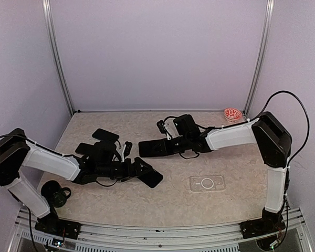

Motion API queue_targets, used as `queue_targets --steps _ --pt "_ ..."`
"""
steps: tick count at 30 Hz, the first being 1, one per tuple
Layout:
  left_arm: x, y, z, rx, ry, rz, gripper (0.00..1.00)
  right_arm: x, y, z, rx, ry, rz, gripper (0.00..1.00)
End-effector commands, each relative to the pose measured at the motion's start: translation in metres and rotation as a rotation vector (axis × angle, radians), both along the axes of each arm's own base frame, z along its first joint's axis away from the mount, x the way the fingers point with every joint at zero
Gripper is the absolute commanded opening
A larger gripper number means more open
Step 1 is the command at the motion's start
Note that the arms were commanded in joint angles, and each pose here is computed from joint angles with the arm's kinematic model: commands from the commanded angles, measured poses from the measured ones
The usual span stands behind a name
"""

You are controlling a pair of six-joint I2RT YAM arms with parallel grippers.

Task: Put the phone into the phone case
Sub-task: Rotate the phone case at the center of the board.

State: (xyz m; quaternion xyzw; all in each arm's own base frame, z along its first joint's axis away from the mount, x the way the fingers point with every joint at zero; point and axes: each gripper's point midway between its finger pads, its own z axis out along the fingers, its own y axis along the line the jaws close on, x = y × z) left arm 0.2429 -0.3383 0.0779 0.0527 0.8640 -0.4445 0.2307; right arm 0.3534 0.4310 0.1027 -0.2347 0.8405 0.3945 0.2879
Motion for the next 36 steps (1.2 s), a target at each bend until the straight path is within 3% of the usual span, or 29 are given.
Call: queue_targets --steps 1,7,14,24,36 --pt "0.030 0.022 0.038 0.000 -0.117 0.090 0.99 -0.003 -0.013 0.037 0.035 -0.068 -0.019 0.00" --pt "0.073 0.045 0.050 -0.006 -0.140 0.167 0.99 -0.030 -0.033 0.038 0.034 -0.039 -0.012 0.00" --pt "0.100 0.045 0.020 0.014 -0.078 0.177 0.99 -0.059 -0.054 0.036 -0.029 -0.059 -0.017 0.00" --pt "0.090 0.038 -0.003 0.019 -0.018 0.153 0.99 -0.090 -0.072 0.008 -0.138 -0.067 -0.014 0.00" --pt "0.070 0.026 -0.014 0.023 0.017 0.119 0.99 -0.081 -0.083 0.008 -0.179 -0.103 -0.077 0.00"
